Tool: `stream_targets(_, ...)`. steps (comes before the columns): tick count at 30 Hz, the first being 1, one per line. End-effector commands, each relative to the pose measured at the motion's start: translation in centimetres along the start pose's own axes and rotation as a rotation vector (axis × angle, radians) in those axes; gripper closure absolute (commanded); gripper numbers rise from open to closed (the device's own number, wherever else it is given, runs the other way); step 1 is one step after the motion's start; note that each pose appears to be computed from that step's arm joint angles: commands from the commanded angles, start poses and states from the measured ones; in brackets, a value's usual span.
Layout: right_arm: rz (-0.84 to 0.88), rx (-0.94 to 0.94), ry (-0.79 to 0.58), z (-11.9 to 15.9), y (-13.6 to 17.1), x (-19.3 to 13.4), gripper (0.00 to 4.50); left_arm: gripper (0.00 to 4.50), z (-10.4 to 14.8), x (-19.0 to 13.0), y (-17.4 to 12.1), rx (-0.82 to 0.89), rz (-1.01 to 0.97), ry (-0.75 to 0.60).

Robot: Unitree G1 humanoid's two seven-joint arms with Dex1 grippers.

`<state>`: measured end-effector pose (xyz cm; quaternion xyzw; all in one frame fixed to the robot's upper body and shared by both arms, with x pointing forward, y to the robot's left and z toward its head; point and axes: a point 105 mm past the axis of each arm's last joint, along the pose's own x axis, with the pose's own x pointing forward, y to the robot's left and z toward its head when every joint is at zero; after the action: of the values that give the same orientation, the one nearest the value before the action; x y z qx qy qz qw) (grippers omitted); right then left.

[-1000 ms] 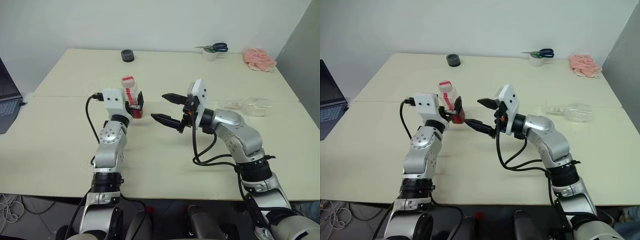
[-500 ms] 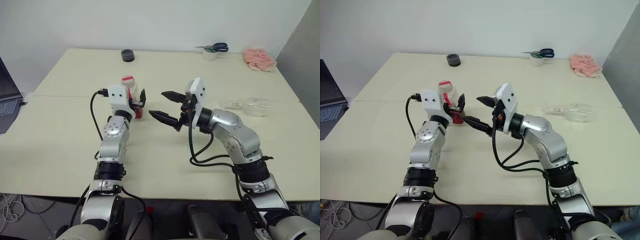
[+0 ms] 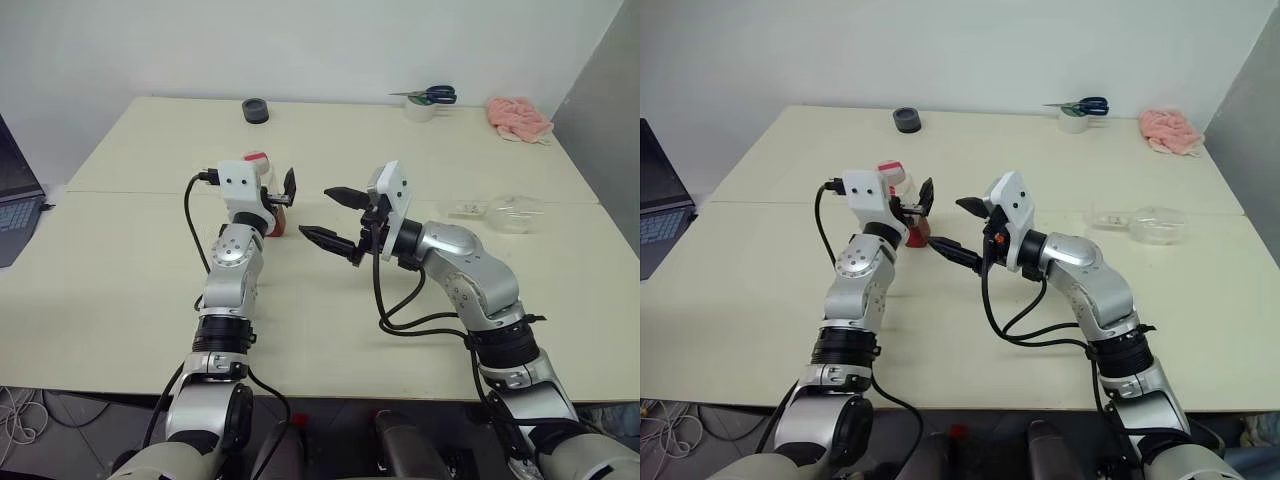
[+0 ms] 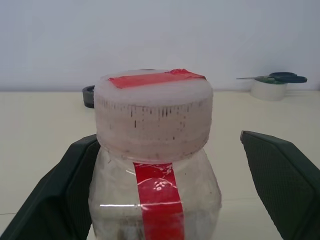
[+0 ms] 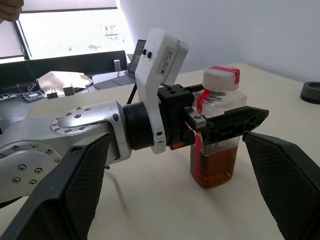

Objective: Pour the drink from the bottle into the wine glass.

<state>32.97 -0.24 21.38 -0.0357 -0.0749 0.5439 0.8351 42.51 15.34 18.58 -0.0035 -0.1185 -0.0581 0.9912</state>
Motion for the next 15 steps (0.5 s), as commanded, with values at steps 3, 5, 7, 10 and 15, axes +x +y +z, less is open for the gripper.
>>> stream_targets(3,0.019,-0.032,-0.041,1.23,0.59,0.01,0.00,0.03,1.82,0.18,-0.35,-0.005,0.000,-0.058)
stream_targets(5,0.018,-0.032,-0.040,1.20,0.60,0.00,0.00,0.43,1.82,0.14,-0.43,-0.006,-0.001,-0.060)
stream_targets(7,0.018,-0.032,-0.040,1.21,0.60,0.00,0.00,0.94,1.87,0.14,-0.50,-0.007,-0.004,-0.063)
stream_targets(10,0.017,-0.033,-0.043,1.27,0.59,0.02,0.00,1.93,1.96,0.14,-0.48,-0.005,-0.005,-0.066)
stream_targets(15,-0.043,-0.074,-0.060,2.19,-0.26,-0.20,0.00,2.34,2.36,-0.16,-0.04,0.006,-0.029,-0.074)
